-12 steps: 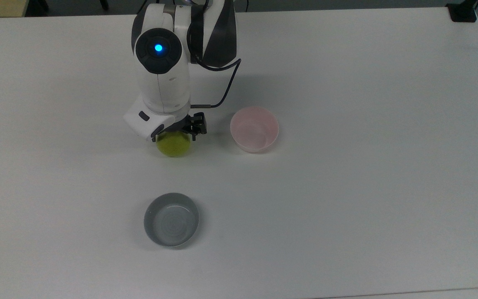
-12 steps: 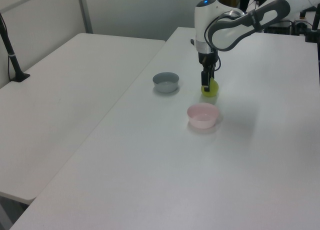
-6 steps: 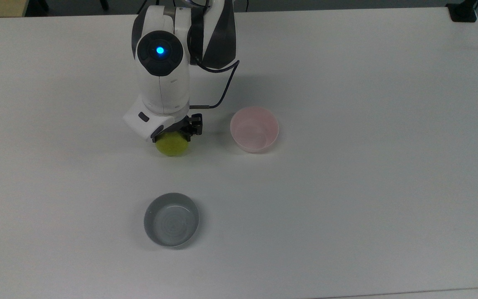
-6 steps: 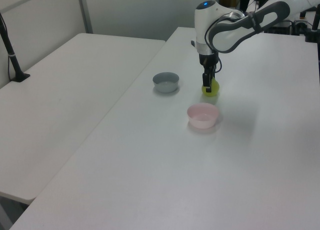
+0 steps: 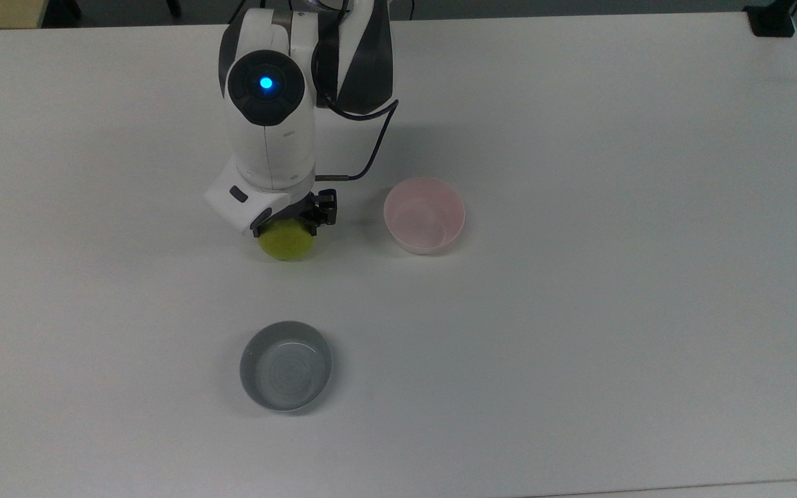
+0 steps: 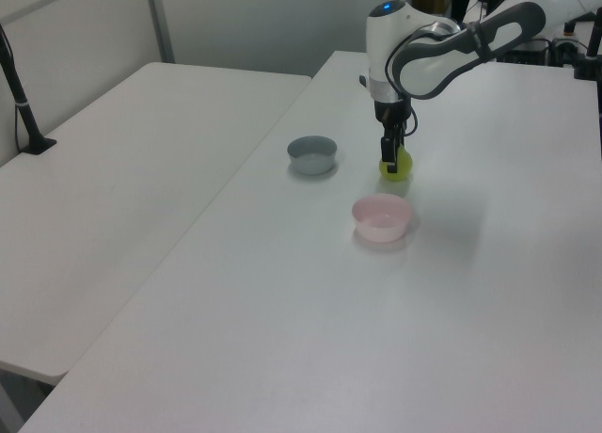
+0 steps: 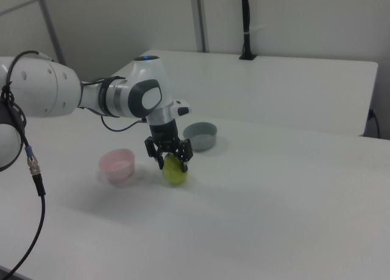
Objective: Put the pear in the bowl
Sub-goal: 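Close the gripper around the green pear, then lift the pear and carry it above the pink bowl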
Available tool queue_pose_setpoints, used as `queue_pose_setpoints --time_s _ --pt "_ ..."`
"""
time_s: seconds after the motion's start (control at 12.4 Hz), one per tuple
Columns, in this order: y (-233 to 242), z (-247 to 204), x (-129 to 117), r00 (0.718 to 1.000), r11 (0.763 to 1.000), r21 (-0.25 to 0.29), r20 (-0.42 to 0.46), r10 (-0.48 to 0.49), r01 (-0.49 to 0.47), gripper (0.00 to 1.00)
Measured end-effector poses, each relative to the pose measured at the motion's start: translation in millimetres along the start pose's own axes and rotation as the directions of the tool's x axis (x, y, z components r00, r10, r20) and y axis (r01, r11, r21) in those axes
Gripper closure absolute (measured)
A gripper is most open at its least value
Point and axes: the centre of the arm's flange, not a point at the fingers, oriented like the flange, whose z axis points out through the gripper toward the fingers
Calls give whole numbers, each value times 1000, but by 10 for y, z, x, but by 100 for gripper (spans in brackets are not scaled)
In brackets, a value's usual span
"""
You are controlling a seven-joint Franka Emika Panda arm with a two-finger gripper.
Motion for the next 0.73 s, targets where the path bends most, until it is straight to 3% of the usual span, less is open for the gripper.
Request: queue_pose_setpoints --time_s 0.24,0.73 --pt "50 -409 -66 1000 1000 -2 -8 9 -9 18" --pt "257 -1719 -292 996 999 -8 -79 49 -49 19"
